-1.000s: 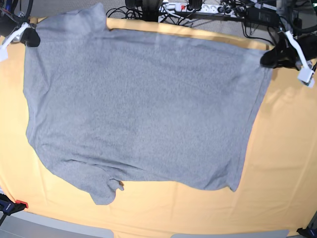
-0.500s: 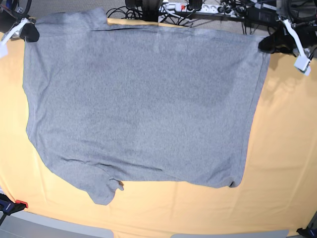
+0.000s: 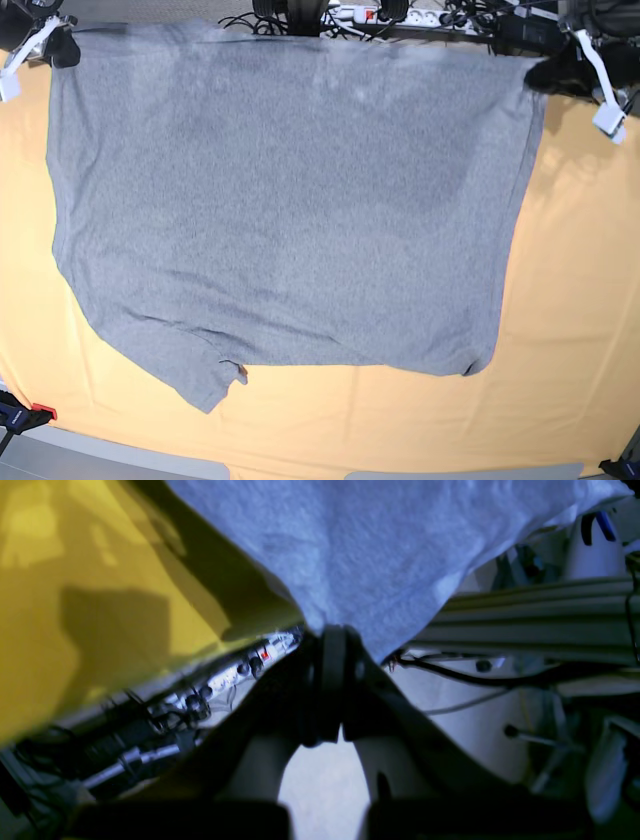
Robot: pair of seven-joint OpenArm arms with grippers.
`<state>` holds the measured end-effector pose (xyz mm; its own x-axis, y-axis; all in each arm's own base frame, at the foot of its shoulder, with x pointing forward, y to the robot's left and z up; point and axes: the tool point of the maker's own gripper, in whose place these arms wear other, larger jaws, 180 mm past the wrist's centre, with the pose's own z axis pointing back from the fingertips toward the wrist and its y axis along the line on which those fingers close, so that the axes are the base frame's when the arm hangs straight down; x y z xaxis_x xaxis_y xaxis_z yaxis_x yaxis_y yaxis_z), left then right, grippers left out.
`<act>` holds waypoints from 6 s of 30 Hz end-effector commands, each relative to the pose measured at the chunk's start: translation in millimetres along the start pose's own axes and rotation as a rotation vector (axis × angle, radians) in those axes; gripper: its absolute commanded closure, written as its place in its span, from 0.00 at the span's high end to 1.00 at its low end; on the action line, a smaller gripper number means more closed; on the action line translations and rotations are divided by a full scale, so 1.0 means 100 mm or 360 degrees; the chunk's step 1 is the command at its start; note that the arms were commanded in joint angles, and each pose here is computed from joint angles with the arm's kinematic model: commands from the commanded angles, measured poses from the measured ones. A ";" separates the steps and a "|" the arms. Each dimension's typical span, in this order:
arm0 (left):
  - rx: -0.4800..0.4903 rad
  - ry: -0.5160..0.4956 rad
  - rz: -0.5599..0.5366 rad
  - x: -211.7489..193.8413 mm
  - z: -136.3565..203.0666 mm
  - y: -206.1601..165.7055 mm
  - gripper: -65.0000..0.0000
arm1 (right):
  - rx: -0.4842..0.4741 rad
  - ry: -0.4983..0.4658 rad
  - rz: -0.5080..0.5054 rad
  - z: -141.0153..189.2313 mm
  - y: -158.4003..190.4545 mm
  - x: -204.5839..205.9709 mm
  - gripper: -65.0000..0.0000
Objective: Layout the t-shirt on the table in an organized manner, then fold the t-shirt properly
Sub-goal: 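Lift both shoulder corners and pull them apart to stretch the shirt, then fold the held shoulder edge over toward the hem with both grippers, then open both grippers and release the folded shirt, then grasp the sleeve edge near the right gripper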
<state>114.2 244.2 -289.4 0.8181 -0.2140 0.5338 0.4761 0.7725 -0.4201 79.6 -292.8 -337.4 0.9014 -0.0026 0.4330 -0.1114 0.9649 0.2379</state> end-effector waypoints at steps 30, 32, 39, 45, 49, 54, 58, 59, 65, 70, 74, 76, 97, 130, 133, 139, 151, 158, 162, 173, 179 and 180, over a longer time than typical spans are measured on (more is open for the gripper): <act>0.0014 -0.0124 -0.0375 0.55 0.05 -0.22 0.00 | 0.0097 -0.0251 0.0055 0.04 0.10 0.42 0.00; 0.0026 -0.0158 -0.0402 0.63 0.06 -0.20 0.00 | 0.0067 -0.0262 0.0069 0.03 0.07 0.47 0.00; 0.0059 -0.0245 -0.0469 0.83 0.09 -0.16 0.00 | 0.0015 -0.0337 0.0101 0.00 0.00 0.68 0.00; 0.0062 -0.0279 -0.0450 0.87 0.10 -0.13 0.00 | -0.0114 -0.0430 0.0120 0.02 -0.15 0.81 0.00; 0.0062 -0.0322 -0.0392 0.87 0.11 -0.06 0.00 | -0.0176 -0.0459 0.0123 0.02 -0.22 0.84 0.00; 0.0071 -0.0362 -0.0283 0.84 0.13 0.09 0.00 | -0.0158 -0.0496 0.0029 -0.06 -0.33 0.84 0.00; 0.0099 -0.0445 -0.0223 0.93 0.16 0.27 0.00 | -0.0129 -0.0542 -0.0054 -0.14 -0.42 0.91 0.00; 0.0104 -0.0462 -0.0210 0.95 0.17 0.30 0.00 | -0.0123 -0.0550 -0.0063 -0.15 -0.43 0.92 0.00; 0.0123 -0.0544 -0.0228 1.12 0.22 0.38 0.00 | -0.0086 -0.0605 -0.0065 -0.14 -0.39 1.00 0.00; 0.0134 -0.0596 -0.0267 1.24 0.26 0.38 0.00 | -0.0083 -0.0668 -0.0049 -0.12 -0.39 1.15 0.00; 0.0135 -0.0632 -0.0301 1.34 0.28 0.38 0.00 | -0.0079 -0.0714 -0.0037 -0.11 -0.38 1.26 0.00; 0.0118 -0.0641 -0.0318 1.39 0.25 0.36 0.00 | -0.0067 -0.0733 -0.0027 -0.12 -0.36 1.32 0.00; 0.0223 -0.0482 -0.0519 1.59 -0.29 0.44 0.00 | -0.0227 -0.0627 0.0230 -0.48 -0.31 1.59 0.00; 0.0422 -0.0458 -0.0536 1.64 -0.17 0.66 0.74 | -0.0325 -0.0775 0.0229 -0.15 -0.44 2.02 0.54; 0.0424 -0.0458 -0.0530 1.64 -0.17 0.67 0.74 | -0.0186 -0.0761 0.0199 -0.08 -0.33 1.90 0.54; 0.0423 -0.0459 -0.0531 1.64 -0.17 0.67 0.74 | -0.0076 -0.0716 0.0028 -0.06 -0.30 1.38 0.54; 0.0415 -0.0465 -0.0527 1.64 -0.18 0.66 0.74 | 0.0126 -0.0607 -0.0296 -0.37 0.10 0.66 0.54; 0.0410 -0.0469 -0.0525 1.65 -0.18 0.65 0.74 | 0.0130 -0.0537 -0.0352 -0.50 0.19 0.49 0.54; 0.0425 -0.0476 -0.0486 1.65 -0.17 0.67 0.74 | 0.0123 -0.0473 -0.0351 -0.66 0.22 0.42 0.54; 0.0426 -0.0477 -0.0482 1.65 -0.17 0.68 0.74 | 0.0394 -0.0408 -0.0392 -0.90 0.57 0.38 0.53; 0.0426 -0.0478 -0.0482 1.65 -0.17 0.67 0.74 | 0.0407 -0.0393 -0.0350 -0.87 0.56 0.42 0.00; 0.0426 -0.0477 -0.0482 1.65 -0.17 0.67 0.74 | 0.0399 -0.0397 -0.0331 -0.86 0.53 0.44 0.00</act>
<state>281.7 250.3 -256.0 0.5441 -0.3053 0.7815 0.5408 0.8397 -0.0485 147.6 -213.1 -384.5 0.7920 -0.3061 0.5283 -0.0509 0.8291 0.5568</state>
